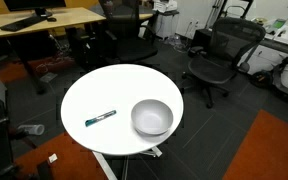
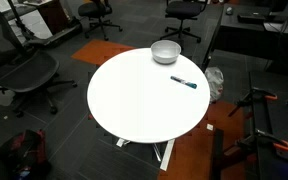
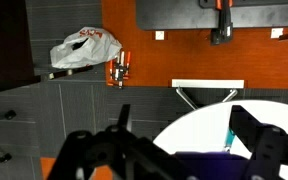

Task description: Put the marker in the white bowl

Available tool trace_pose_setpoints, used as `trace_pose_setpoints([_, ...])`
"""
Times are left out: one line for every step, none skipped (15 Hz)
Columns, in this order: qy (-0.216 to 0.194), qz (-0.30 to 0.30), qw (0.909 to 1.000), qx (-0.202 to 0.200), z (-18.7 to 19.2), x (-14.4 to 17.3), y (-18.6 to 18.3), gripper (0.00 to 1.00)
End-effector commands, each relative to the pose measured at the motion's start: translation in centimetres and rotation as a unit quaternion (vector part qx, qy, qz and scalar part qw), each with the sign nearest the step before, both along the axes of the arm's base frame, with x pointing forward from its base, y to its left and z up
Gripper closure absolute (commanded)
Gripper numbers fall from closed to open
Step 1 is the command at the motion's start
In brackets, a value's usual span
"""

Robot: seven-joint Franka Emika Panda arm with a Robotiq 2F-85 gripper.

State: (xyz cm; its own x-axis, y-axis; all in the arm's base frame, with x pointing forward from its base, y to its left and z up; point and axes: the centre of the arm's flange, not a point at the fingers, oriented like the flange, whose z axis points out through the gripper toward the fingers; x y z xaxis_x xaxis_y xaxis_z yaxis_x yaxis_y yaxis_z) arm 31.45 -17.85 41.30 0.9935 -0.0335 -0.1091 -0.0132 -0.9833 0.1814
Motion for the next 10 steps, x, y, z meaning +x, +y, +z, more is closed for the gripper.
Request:
trace_pose_setpoints([0.000, 0.000, 1.0000, 0.000, 0.0, 0.0, 0.0, 0.00])
trace_pose_setpoints([0.000, 0.000, 1.0000, 0.000, 0.0, 0.0, 0.0, 0.00])
trace_pose_setpoints([0.000, 0.000, 1.0000, 0.000, 0.0, 0.0, 0.0, 0.00])
trace_pose_setpoints([0.000, 0.000, 1.0000, 0.000, 0.0, 0.0, 0.0, 0.00])
trace_pose_setpoints([0.000, 0.000, 1.0000, 0.000, 0.0, 0.0, 0.0, 0.00])
trace_pose_setpoints([0.000, 0.000, 1.0000, 0.000, 0.0, 0.0, 0.0, 0.00])
trace_pose_setpoints([-0.007, 0.010, 0.9999, 0.002, -0.1, 0.3, 0.4, 0.00])
trace_pose_setpoints([-0.008, 0.009, 0.9999, -0.001, -0.2, 0.6, 0.8, 0.00])
trace_pose_setpoints([-0.012, 0.018, 0.9998, 0.002, -0.4, 1.2, 1.3, 0.00])
trace_pose_setpoints([-0.012, 0.020, 0.9997, 0.001, -0.7, 1.7, 1.8, 0.00])
